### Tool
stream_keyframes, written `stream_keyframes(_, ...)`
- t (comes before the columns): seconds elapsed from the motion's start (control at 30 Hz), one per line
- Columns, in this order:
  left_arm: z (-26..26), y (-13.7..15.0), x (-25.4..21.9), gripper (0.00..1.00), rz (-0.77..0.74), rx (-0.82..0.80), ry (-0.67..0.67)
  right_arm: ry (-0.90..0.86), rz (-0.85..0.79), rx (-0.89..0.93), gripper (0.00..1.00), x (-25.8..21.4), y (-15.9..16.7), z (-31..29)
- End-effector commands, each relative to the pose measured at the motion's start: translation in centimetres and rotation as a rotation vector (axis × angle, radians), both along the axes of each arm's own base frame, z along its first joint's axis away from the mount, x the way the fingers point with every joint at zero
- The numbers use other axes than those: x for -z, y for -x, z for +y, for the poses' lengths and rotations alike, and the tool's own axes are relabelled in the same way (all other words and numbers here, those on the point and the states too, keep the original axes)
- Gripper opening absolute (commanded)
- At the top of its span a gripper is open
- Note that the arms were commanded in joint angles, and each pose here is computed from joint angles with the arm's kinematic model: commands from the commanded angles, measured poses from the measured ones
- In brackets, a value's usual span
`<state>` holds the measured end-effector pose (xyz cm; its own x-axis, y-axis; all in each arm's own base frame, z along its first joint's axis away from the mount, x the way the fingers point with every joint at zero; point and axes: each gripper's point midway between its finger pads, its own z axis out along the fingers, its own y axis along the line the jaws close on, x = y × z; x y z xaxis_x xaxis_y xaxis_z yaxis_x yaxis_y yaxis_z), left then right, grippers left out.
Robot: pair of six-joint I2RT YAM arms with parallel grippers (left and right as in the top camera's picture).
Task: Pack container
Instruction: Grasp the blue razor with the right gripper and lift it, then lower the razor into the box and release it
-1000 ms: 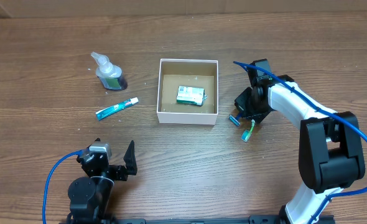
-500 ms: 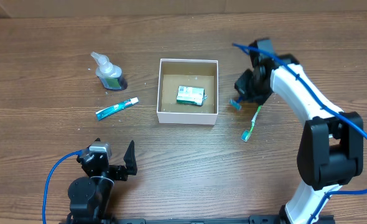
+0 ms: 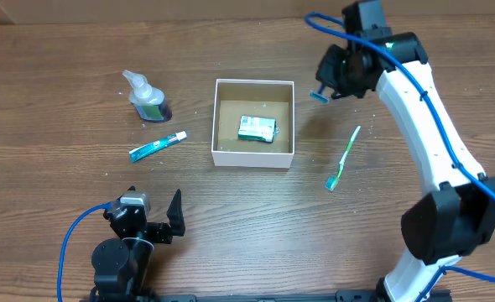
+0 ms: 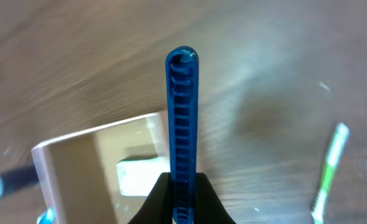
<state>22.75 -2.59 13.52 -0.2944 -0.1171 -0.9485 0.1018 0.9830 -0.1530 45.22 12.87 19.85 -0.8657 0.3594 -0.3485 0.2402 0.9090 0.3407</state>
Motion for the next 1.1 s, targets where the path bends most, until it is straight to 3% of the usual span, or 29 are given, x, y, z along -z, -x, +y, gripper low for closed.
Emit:
stream_keyframes(0.0,0.0,0.0,0.1,1.00,-0.005,-0.001,0.012,0.067,-0.205,-0.487,0.04,-4.2,1.7,6.8)
stream_keyframes(0.13,0.0,0.0,0.1,1.00,-0.005,-0.001,0.012,0.195,-0.298,-0.900,0.04,-3.3,4.3,11.4)
stream_keyframes(0.37,0.0,0.0,0.1,1.00,-0.005,-0.001,0.012,0.364,-0.374,-1.379,0.04,0.4,8.1,14.7)
stream_keyframes(0.7,0.0,0.0,0.1,1.00,-0.005,-0.001,0.012,0.479,-0.445,-1.619,0.04,3.9,8.1,14.3)
stream_keyframes(1.03,0.0,0.0,0.1,1.00,-0.005,-0.001,0.012,0.572,-0.499,-1.638,0.04,3.8,6.6,14.2)
stream_keyframes(1.07,0.0,0.0,0.1,1.00,-0.005,-0.001,0.012,0.572,-0.504,-1.633,0.23,3.7,6.5,14.3)
